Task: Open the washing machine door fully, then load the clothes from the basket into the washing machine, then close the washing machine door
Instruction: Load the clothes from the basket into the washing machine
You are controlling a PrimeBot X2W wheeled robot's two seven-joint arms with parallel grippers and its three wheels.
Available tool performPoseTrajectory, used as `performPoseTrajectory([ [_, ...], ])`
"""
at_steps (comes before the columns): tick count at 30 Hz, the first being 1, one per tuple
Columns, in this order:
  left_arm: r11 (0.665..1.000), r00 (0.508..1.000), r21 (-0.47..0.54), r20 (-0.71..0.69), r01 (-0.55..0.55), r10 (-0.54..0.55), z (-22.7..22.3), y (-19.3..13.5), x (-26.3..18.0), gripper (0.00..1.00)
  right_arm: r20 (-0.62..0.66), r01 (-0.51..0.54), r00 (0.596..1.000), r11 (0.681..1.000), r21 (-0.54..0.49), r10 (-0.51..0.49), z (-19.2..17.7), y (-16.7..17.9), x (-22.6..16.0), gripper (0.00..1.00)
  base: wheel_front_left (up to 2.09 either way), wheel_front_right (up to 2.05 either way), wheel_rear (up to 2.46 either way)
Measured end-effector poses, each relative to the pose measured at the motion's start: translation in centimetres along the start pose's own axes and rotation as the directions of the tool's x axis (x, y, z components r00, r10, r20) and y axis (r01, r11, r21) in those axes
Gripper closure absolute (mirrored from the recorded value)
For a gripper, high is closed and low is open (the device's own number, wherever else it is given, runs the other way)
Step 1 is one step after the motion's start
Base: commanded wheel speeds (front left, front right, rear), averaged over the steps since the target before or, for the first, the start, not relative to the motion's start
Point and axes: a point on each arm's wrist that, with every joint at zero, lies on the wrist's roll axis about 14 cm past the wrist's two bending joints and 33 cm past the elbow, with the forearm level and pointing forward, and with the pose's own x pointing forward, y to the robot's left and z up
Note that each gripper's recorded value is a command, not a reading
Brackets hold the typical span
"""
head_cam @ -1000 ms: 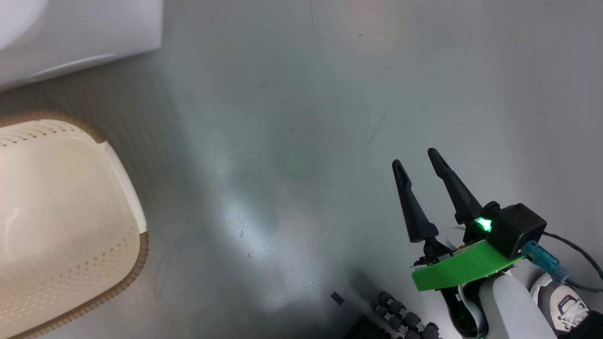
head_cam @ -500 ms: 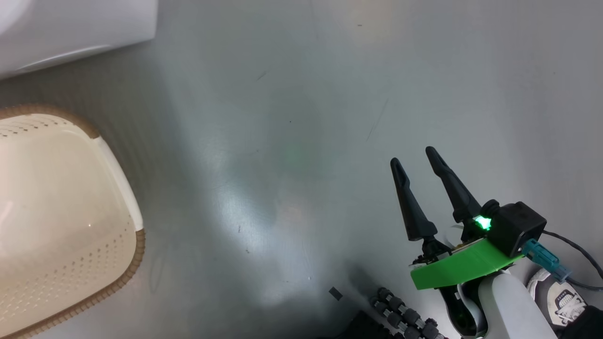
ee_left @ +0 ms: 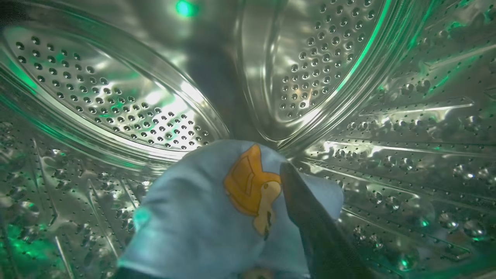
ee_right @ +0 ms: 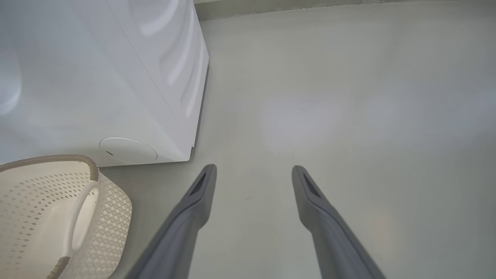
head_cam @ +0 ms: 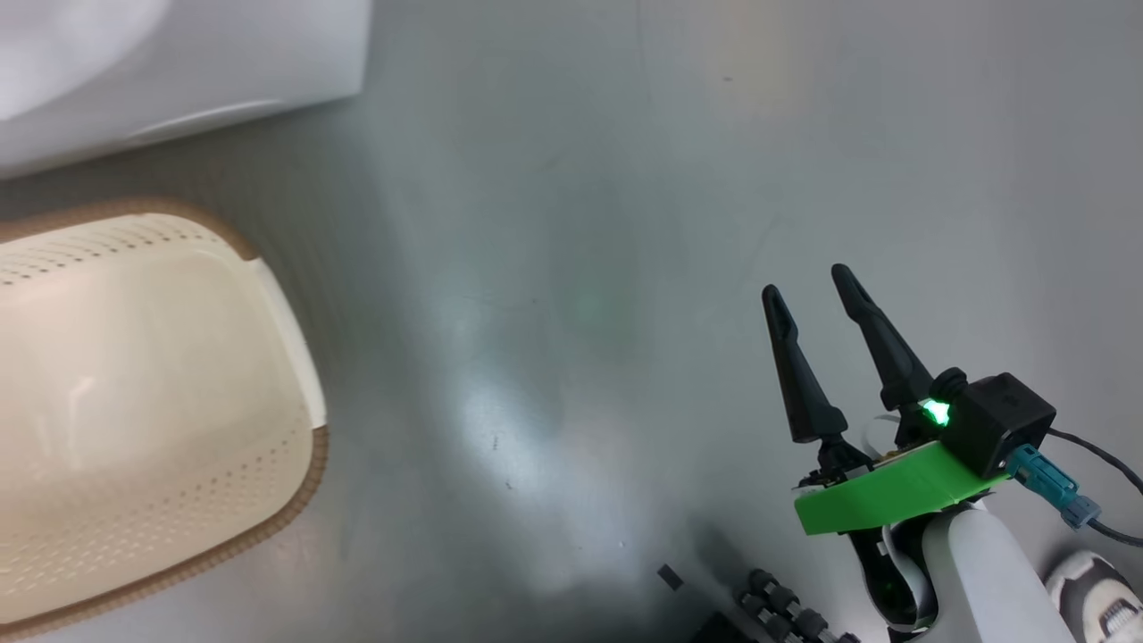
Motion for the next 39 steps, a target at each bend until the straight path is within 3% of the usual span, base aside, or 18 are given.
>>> performPoseTrajectory([
  [21, 0.998, 0.989, -0.005, -0.132, 0.066, -0.066, -1.5, -0.3, -8.8, 0.00, 0.103, -0.094, 0.990, 0.995, -0.028, 0.097, 3.7, 3.3, -0.2, 0.00, 0.00, 0.00, 0.00],
  [39, 0.991, 0.991, -0.075, -0.070, 0.112, -0.117, -0.7, -1.7, -19.6, 0.00, 0.187, -0.155, 0.969, 0.987, -0.046, 0.161, 7.8, 5.6, -1.9, 0.00, 0.00, 0.00, 0.00],
])
